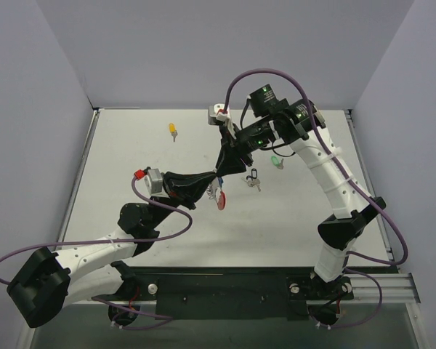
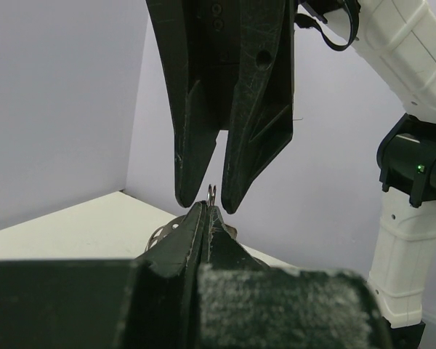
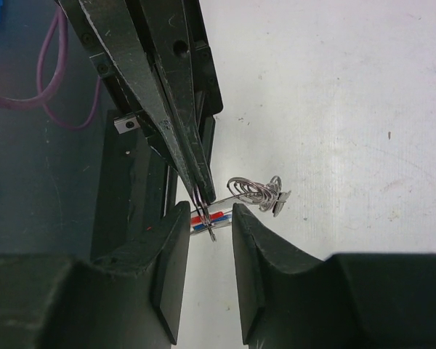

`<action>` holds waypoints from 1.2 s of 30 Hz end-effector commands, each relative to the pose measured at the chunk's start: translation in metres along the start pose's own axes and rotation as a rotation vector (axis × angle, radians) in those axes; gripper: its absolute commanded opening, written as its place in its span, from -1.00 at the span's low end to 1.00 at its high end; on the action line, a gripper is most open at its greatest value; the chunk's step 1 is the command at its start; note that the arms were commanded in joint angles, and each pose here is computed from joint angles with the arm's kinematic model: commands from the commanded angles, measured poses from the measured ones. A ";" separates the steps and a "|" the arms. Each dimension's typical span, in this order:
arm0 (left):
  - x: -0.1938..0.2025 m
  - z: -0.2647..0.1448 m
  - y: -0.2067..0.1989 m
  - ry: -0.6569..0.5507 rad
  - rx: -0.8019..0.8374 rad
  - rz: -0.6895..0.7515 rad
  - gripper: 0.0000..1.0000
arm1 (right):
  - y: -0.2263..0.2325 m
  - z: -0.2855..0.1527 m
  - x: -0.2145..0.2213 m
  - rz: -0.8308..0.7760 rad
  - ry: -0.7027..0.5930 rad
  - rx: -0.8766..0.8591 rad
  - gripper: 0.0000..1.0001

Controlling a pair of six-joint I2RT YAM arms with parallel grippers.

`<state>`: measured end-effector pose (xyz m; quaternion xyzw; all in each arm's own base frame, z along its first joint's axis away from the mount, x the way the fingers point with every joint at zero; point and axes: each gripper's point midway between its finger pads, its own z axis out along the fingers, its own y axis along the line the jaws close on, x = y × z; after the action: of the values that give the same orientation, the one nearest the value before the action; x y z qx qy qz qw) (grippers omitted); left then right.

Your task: Put the keys on the keyring

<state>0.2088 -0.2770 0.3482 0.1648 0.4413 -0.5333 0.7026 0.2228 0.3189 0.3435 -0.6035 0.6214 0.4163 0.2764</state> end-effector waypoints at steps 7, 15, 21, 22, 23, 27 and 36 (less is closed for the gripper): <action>-0.037 0.007 -0.013 -0.127 0.047 0.010 -1.00 | 0.009 0.004 -0.001 0.003 -0.024 -0.060 -0.83; -0.029 0.004 -0.007 -0.101 0.016 0.004 -1.00 | 0.016 0.001 0.001 -0.016 -0.015 -0.078 -1.00; -0.008 -0.009 0.003 0.071 -0.024 0.075 -0.41 | 0.013 -0.009 0.021 -0.079 0.079 -0.016 -1.00; -0.008 -0.011 0.002 0.090 -0.019 0.086 -0.27 | 0.012 -0.011 0.024 -0.094 0.103 0.005 -1.00; -0.003 -0.015 0.001 0.145 -0.012 0.107 -0.05 | 0.013 -0.013 0.030 -0.104 0.127 0.007 -1.00; 0.013 -0.030 0.003 0.336 -0.009 0.153 0.22 | 0.012 -0.023 0.056 -0.188 0.287 0.047 -1.00; 0.030 -0.017 0.002 0.537 0.082 0.229 0.39 | 0.013 -0.024 0.079 -0.285 0.492 0.075 -1.00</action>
<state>0.2042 -0.2715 0.3283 0.3157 0.5540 -0.4224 0.6442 0.2167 0.2840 0.2850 -0.7429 0.5925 0.2235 0.2171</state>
